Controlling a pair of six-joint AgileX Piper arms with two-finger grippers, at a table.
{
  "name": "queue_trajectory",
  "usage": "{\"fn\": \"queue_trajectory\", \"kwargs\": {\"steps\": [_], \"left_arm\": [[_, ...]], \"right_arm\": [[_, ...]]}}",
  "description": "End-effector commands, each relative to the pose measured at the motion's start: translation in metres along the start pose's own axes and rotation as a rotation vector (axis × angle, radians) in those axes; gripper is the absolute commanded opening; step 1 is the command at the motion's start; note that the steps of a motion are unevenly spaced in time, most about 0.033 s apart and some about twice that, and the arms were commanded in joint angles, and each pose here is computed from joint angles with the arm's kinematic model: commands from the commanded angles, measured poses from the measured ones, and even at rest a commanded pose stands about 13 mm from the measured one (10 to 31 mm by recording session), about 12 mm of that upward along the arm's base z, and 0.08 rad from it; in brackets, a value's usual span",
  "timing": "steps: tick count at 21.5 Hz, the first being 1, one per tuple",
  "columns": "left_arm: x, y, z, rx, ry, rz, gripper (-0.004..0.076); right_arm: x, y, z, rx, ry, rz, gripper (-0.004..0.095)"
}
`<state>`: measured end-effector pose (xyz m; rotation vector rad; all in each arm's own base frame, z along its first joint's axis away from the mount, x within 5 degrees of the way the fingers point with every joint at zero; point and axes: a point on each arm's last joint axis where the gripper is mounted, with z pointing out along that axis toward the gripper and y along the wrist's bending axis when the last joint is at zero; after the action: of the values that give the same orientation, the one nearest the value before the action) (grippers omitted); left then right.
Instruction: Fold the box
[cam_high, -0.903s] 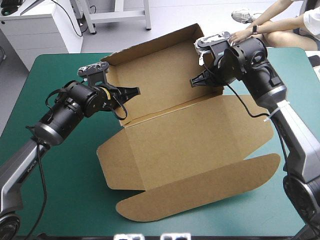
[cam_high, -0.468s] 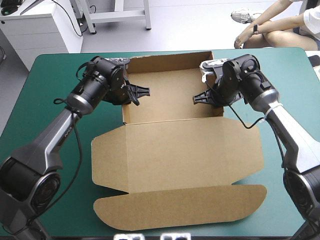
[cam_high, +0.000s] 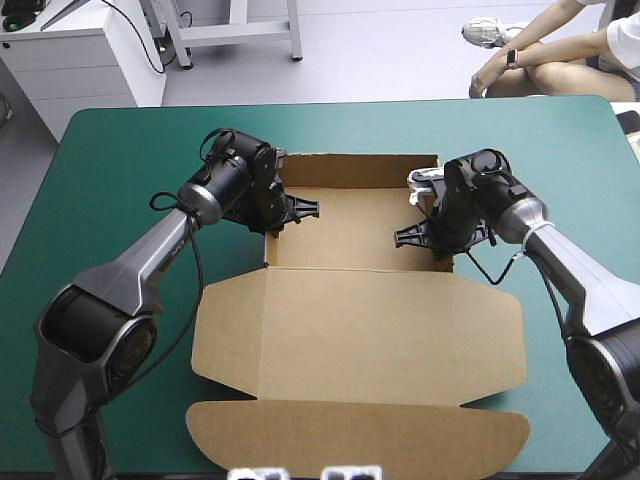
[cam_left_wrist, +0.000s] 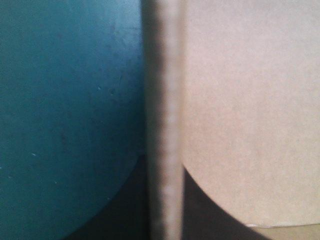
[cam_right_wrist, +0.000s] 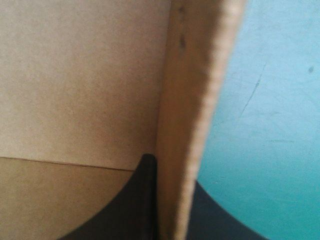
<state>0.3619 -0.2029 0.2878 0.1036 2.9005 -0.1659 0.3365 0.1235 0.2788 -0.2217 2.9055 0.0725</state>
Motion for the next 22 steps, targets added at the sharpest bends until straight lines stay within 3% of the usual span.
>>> {"fn": "queue_trajectory", "kwargs": {"steps": [1, 10, 18, 22], "left_arm": [[0.006, -0.002, -0.035, 0.028, -0.038, 0.013, -0.0008], [0.028, 0.008, 0.004, -0.041, 0.109, 0.019, -0.0008], [0.028, 0.008, 0.005, -0.042, 0.112, 0.024, -0.0008], [0.028, 0.008, 0.005, -0.040, 0.110, 0.040, -0.0008]], "right_arm": [[0.001, 0.002, -0.018, -0.019, -0.052, -0.044, -0.0018], [-0.008, 0.005, -0.019, -0.057, -0.145, 0.004, -0.0018], [-0.012, -0.017, -0.019, -0.069, -0.143, 0.123, -0.0018], [-0.010, -0.025, -0.018, -0.085, -0.114, 0.112, -0.0018]]}}
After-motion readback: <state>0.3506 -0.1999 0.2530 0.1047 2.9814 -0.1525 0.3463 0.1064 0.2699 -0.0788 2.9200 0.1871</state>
